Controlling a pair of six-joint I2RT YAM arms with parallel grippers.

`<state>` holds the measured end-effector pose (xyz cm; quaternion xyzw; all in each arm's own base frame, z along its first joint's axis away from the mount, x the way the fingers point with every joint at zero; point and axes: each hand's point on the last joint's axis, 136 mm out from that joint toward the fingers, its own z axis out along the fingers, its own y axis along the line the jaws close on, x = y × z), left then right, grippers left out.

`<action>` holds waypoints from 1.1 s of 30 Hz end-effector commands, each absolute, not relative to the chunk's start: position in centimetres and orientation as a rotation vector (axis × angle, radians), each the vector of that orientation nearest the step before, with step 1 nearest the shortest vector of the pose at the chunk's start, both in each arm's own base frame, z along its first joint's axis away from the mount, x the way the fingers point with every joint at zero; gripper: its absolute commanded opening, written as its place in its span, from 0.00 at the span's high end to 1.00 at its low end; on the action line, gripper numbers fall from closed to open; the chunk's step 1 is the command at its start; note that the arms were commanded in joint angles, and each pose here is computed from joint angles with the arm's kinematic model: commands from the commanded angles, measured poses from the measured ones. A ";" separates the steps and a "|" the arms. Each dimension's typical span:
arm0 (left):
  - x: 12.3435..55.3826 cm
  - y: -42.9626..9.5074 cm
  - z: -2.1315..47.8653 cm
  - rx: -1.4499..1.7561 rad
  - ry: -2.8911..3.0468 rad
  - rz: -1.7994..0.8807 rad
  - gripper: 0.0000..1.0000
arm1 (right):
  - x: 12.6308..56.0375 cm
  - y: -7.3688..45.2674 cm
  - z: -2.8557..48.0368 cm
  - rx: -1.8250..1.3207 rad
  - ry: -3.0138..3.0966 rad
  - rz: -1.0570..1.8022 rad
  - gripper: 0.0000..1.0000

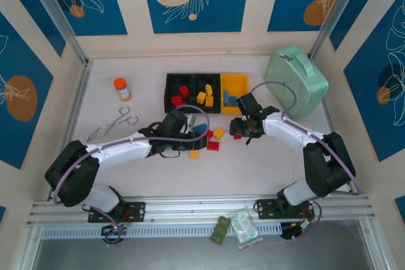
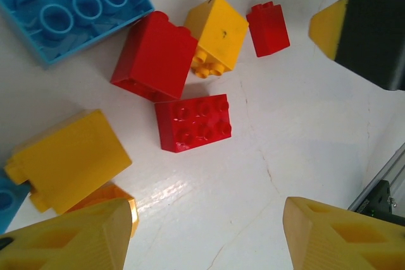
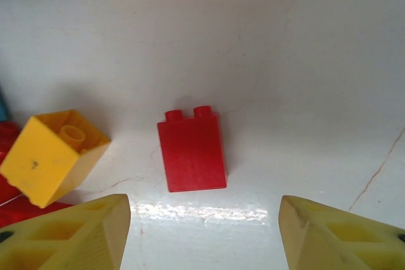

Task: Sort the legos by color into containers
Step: Pick up the lego from the center of the table.

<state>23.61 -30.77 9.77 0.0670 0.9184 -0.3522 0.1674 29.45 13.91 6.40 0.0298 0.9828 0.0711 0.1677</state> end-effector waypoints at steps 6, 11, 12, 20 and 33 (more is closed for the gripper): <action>23.6 -31.5 9.9 0.228 2.613 -0.999 0.36 | 30.5 15.3 3.4 0.037 2.867 0.279 0.37; 23.4 -31.1 9.6 0.221 2.625 -0.980 0.36 | 30.8 15.3 1.9 0.033 2.901 0.238 0.43; 23.5 -31.0 9.5 0.216 2.625 -0.979 0.36 | 30.8 15.2 1.7 0.030 2.906 0.227 0.47; 23.3 -30.8 8.9 0.202 2.636 -0.972 0.36 | 30.4 15.2 2.2 -0.027 2.904 0.138 0.67; 23.3 -25.7 7.9 -0.074 2.613 -0.919 0.36 | 31.8 20.1 11.3 -0.129 2.741 0.322 0.69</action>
